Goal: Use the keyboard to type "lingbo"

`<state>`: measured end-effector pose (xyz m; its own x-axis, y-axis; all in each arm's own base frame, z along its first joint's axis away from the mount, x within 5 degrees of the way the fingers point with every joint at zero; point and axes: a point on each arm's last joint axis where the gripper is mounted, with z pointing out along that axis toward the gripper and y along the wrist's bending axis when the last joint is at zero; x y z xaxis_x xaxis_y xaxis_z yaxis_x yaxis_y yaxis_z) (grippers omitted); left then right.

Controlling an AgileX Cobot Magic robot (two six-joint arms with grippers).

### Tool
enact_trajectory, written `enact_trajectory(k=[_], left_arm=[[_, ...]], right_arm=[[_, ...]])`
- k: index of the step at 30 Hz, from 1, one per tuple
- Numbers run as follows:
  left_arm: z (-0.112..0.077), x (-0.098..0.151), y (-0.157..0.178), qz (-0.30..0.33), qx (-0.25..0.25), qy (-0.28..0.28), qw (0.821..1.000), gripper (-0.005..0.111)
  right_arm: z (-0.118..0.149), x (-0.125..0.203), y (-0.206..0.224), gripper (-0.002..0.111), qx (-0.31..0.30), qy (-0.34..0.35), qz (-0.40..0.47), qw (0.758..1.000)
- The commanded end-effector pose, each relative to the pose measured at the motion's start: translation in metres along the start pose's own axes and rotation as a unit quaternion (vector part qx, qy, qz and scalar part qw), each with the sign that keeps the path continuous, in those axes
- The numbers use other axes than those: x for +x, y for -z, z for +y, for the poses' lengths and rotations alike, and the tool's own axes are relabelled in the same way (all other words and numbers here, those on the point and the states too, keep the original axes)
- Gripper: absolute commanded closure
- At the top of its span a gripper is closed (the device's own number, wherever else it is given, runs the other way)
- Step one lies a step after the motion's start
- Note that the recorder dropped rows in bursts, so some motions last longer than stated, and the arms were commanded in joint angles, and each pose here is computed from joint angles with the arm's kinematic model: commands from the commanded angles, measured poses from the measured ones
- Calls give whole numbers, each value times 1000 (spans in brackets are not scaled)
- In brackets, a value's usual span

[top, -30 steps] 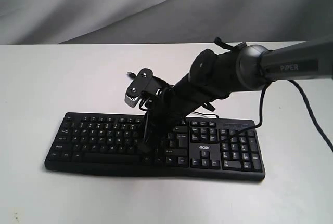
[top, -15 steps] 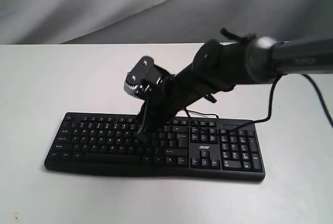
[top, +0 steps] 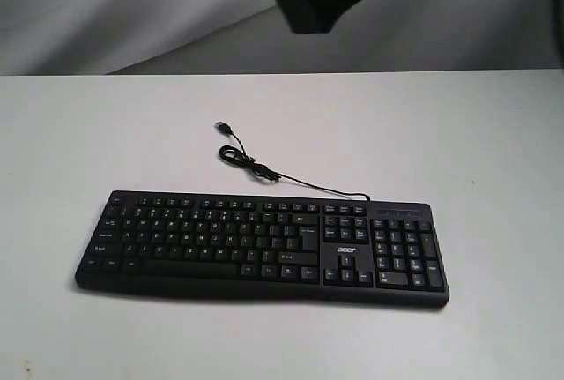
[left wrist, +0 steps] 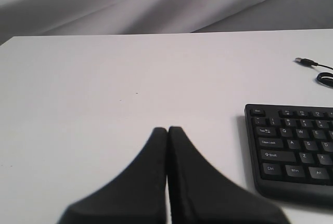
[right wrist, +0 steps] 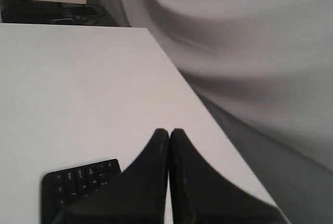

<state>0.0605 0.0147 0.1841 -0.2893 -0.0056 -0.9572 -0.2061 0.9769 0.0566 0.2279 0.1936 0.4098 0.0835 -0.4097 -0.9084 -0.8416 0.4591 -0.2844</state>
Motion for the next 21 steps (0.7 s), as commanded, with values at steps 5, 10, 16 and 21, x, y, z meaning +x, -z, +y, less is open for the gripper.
enact_trajectory(k=[5,10,16,21], left_arm=[[0,1,-1,2,0,3,1000,106],[0,1,-1,2,0,3,1000,106],[0,1,-1,2,0,3,1000,106],[0,1,-1,2,0,3,1000,106]], right_arm=[[13,-32,79,108,56,58,-71,994],[20,-59,153,108,144,-9,-188,972],[7,-32,202,108,293,-193,-130,927],[13,18,212,108,378,-203,-73,900]])
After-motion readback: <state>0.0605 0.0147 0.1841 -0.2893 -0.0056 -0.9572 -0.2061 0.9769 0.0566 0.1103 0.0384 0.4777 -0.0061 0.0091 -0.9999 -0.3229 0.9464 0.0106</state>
